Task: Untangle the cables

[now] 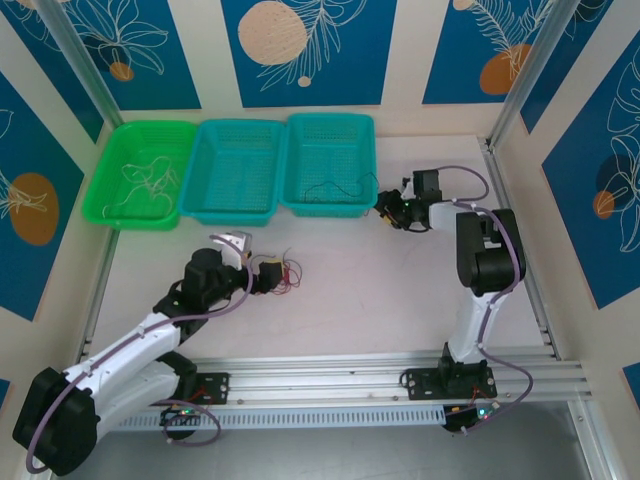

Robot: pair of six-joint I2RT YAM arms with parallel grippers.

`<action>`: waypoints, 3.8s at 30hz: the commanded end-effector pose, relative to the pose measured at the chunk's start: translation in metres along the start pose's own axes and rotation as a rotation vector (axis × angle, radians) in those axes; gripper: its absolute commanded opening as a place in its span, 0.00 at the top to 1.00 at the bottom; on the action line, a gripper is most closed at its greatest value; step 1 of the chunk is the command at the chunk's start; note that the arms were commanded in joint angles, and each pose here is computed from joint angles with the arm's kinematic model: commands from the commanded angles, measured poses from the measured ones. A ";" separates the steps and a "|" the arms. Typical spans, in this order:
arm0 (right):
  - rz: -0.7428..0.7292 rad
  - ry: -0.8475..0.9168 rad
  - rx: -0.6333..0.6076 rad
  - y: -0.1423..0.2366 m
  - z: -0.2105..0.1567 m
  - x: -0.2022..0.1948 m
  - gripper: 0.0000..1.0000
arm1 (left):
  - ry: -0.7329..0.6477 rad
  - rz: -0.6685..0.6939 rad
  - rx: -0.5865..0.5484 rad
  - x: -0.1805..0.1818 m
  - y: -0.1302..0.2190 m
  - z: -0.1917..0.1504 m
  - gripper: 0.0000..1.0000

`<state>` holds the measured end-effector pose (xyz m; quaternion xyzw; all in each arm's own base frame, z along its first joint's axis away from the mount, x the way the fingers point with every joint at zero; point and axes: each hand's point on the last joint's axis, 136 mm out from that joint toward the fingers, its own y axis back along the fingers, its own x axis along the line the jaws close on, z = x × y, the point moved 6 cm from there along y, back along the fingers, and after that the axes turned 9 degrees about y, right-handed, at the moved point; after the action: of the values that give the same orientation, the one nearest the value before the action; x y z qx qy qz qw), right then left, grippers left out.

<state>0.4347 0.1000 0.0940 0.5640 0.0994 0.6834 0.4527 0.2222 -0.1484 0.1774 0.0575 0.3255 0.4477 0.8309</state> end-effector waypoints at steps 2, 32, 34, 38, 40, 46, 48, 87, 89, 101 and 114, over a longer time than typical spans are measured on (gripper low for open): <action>0.077 0.140 0.055 -0.014 0.001 0.017 0.51 | -0.014 -0.016 -0.014 -0.005 0.002 0.009 0.00; -0.096 0.309 -0.105 0.048 0.032 0.067 0.47 | 0.019 -0.018 -0.014 -0.004 0.002 0.008 0.00; -0.151 0.332 -0.101 0.040 0.039 0.066 0.45 | 0.018 -0.017 -0.016 -0.004 0.003 0.008 0.00; -0.201 0.352 -0.067 0.022 0.049 0.062 0.39 | 0.016 -0.014 -0.023 -0.004 0.005 0.008 0.00; -0.186 0.357 -0.052 0.015 0.052 0.064 0.41 | 0.013 -0.011 -0.022 -0.004 0.005 0.008 0.00; -0.200 0.351 -0.056 0.009 0.061 0.065 0.72 | 0.013 -0.008 -0.019 -0.003 0.004 0.007 0.00; -0.208 0.345 -0.050 0.008 0.061 0.064 0.73 | 0.015 -0.008 -0.020 -0.002 0.003 0.006 0.00; -0.271 0.494 0.002 0.004 0.074 0.076 0.55 | 0.018 -0.020 -0.021 -0.003 0.000 0.007 0.00; -0.330 0.522 0.005 0.001 0.073 0.073 0.57 | 0.018 -0.018 -0.016 -0.003 0.000 0.005 0.00; -0.546 0.626 0.028 -0.008 0.071 0.074 0.62 | 0.019 -0.016 -0.018 -0.001 -0.001 0.003 0.00; -0.562 0.670 -0.121 0.034 0.068 0.144 0.50 | 0.018 -0.008 -0.020 0.001 -0.002 0.001 0.00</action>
<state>0.4931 0.1504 0.1810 0.2520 0.3998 0.6750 0.5666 0.2225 -0.1486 0.1751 0.0584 0.3321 0.4487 0.8277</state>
